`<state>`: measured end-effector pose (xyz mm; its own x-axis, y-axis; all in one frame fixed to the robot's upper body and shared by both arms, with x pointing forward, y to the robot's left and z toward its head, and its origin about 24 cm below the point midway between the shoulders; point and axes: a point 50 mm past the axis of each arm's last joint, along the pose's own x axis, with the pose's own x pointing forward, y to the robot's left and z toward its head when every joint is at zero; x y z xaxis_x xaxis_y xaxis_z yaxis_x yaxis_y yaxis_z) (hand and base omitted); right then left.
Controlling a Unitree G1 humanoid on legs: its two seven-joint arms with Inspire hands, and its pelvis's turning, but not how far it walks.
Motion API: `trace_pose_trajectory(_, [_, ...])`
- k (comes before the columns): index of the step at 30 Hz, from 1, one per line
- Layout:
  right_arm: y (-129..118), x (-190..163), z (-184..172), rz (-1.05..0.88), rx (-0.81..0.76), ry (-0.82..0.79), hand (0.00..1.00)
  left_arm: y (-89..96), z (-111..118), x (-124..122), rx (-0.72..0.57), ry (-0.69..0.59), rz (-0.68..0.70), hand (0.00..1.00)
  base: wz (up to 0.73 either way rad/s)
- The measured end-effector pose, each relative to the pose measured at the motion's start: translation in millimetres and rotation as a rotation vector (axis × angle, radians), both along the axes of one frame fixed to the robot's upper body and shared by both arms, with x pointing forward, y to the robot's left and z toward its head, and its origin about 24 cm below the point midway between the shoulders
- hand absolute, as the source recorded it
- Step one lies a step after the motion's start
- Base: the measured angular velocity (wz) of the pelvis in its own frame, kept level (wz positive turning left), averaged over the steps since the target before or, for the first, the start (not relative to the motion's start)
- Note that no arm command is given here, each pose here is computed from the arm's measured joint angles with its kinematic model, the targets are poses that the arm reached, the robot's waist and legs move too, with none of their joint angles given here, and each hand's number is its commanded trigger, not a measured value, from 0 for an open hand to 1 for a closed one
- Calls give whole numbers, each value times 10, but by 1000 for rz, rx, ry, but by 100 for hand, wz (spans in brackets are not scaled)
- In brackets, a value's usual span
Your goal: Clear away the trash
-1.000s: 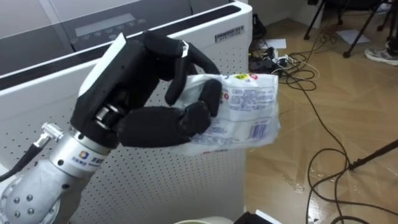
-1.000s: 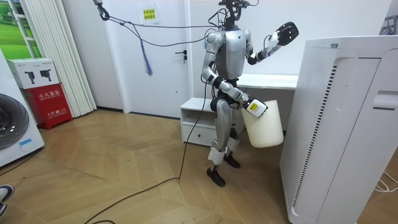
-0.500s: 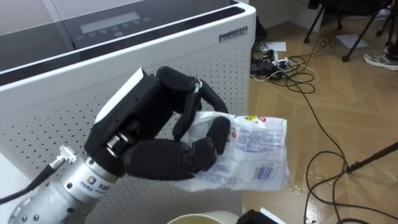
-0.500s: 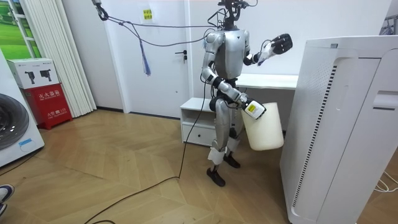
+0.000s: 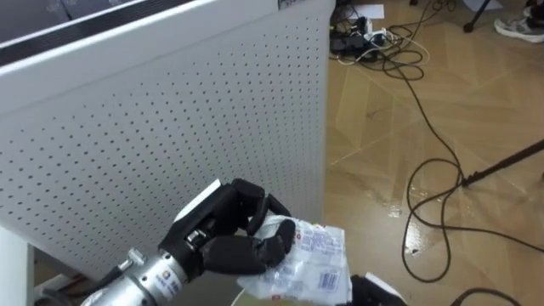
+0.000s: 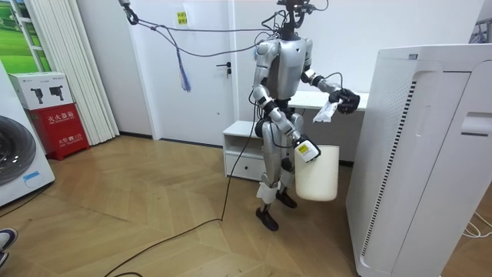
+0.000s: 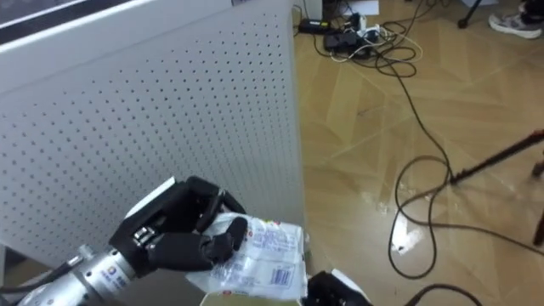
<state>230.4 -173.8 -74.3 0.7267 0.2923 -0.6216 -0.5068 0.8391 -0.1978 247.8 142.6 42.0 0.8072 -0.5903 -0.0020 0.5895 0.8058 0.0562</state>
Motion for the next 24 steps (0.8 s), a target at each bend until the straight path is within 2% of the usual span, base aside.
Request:
trace_pose_trajectory(3, [15,85,41,-20,23,-14,100,-40,-173,-7,0,70,4,100,1])
trace_pose_trajectory(9, [33,179,118,-34,61,-51,100,25,-440,-39,73,172,26,100,9])
trace_pose_trajectory(20, [44,248,117,-69,95,-57,100,29,-466,-43,89,180,22,100,0])
trace_pose_trajectory(21, [50,248,115,-76,98,-59,100,31,-467,-43,89,180,22,78,0])
trace_pose_trajectory(23, [49,245,110,-88,102,-59,100,37,-479,-45,91,185,24,20,4])
trace_pose_trajectory(24, [42,245,109,-93,102,-58,100,43,-485,-46,93,188,26,0,0])
